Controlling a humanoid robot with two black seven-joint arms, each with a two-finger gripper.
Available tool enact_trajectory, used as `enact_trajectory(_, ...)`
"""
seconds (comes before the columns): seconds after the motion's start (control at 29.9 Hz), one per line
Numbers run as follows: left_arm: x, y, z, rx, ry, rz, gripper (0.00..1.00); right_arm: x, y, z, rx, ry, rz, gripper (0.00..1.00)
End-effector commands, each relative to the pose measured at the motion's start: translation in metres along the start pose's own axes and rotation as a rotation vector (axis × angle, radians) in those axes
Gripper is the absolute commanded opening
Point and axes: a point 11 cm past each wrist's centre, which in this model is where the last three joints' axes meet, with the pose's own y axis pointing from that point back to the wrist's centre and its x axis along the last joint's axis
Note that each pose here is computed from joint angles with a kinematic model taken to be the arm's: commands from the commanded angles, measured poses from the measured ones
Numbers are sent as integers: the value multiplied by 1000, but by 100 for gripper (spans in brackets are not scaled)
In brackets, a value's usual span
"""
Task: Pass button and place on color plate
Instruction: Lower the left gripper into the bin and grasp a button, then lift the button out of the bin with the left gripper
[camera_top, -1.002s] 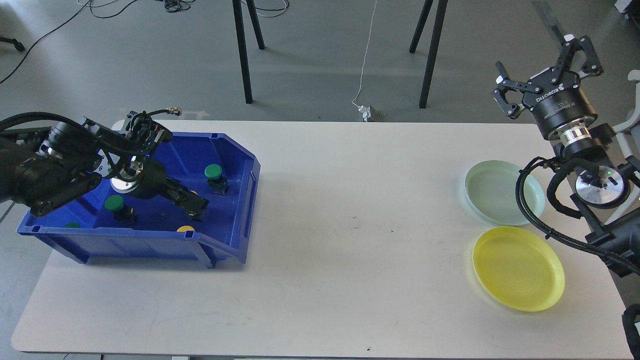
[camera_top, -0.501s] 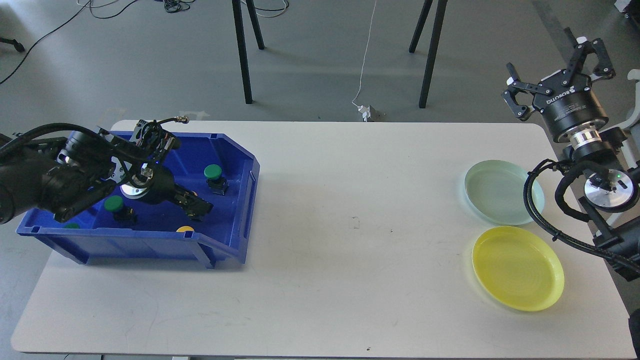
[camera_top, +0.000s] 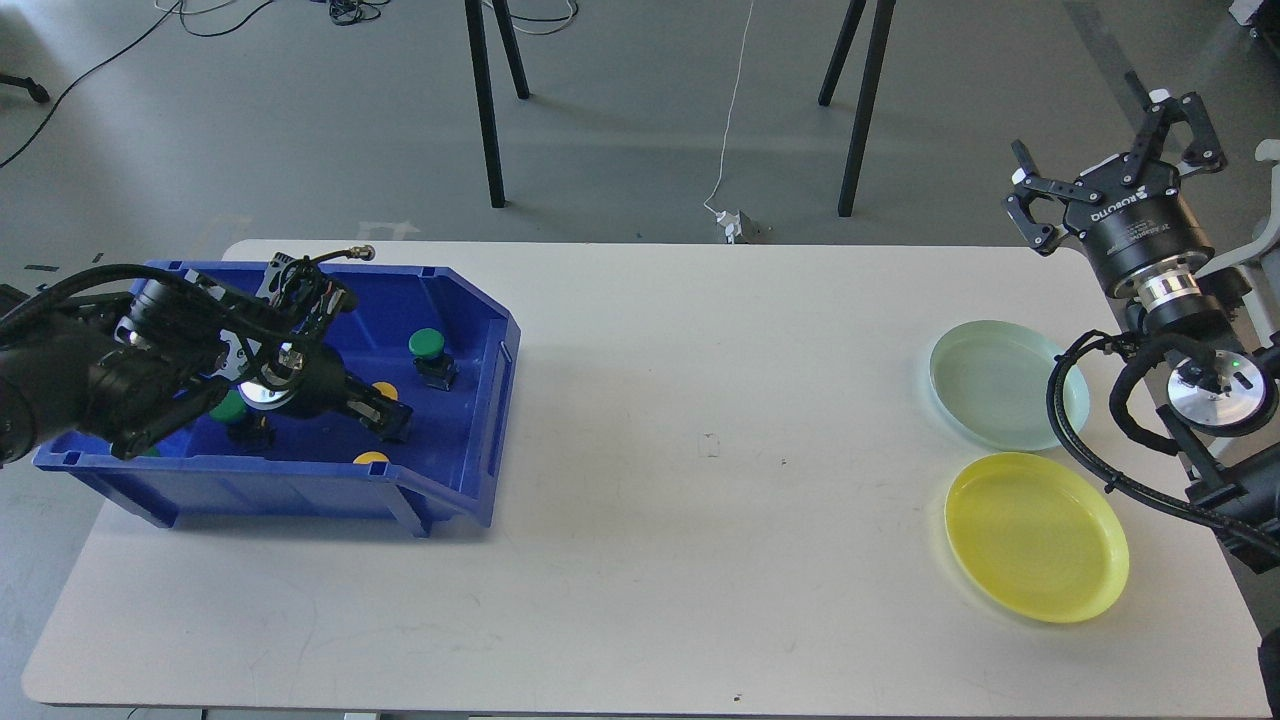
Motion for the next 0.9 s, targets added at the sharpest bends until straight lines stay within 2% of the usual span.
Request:
enact_trajectory(0.0, 4, 7, -6, 11, 4, 14, 0, 1, 1, 0, 2, -2, 4, 100)
enact_trajectory(0.1, 14, 36, -28, 47, 32, 62, 0, 2, 1, -2, 10, -5, 5, 100)
enact_trajectory(0.23, 39, 99, -42, 30, 66, 198, 0, 6, 5, 0, 6, -7, 16, 100)
enact_trajectory(0.33, 45, 160, -35, -77, 152, 356, 0, 12, 12, -4, 34, -18, 33, 100)
enact_trajectory(0.4, 55, 197, -12, -190, 182, 464, 0, 17, 18, -4, 43, -27, 46, 100)
enact_trajectory(0.43, 59, 204, 1, -257, 200, 499, 0, 16, 20, -4, 43, -31, 42, 100)
enact_trajectory(0.57, 82, 209, 67, -588, 312, 567, 0, -1, 36, 1, -21, 3, -30, 100)
enact_trajectory(0.67, 113, 185, 138, -859, 340, 527, 0, -20, 51, 8, -116, 124, -95, 100)
enact_trajectory(0.77, 137, 156, 189, -990, 351, 543, 0, -43, 81, 27, -258, 276, -198, 100)
enact_trajectory(0.87, 156, 127, 223, -1044, 364, 514, 0, -64, 113, 39, -328, 320, -284, 100)
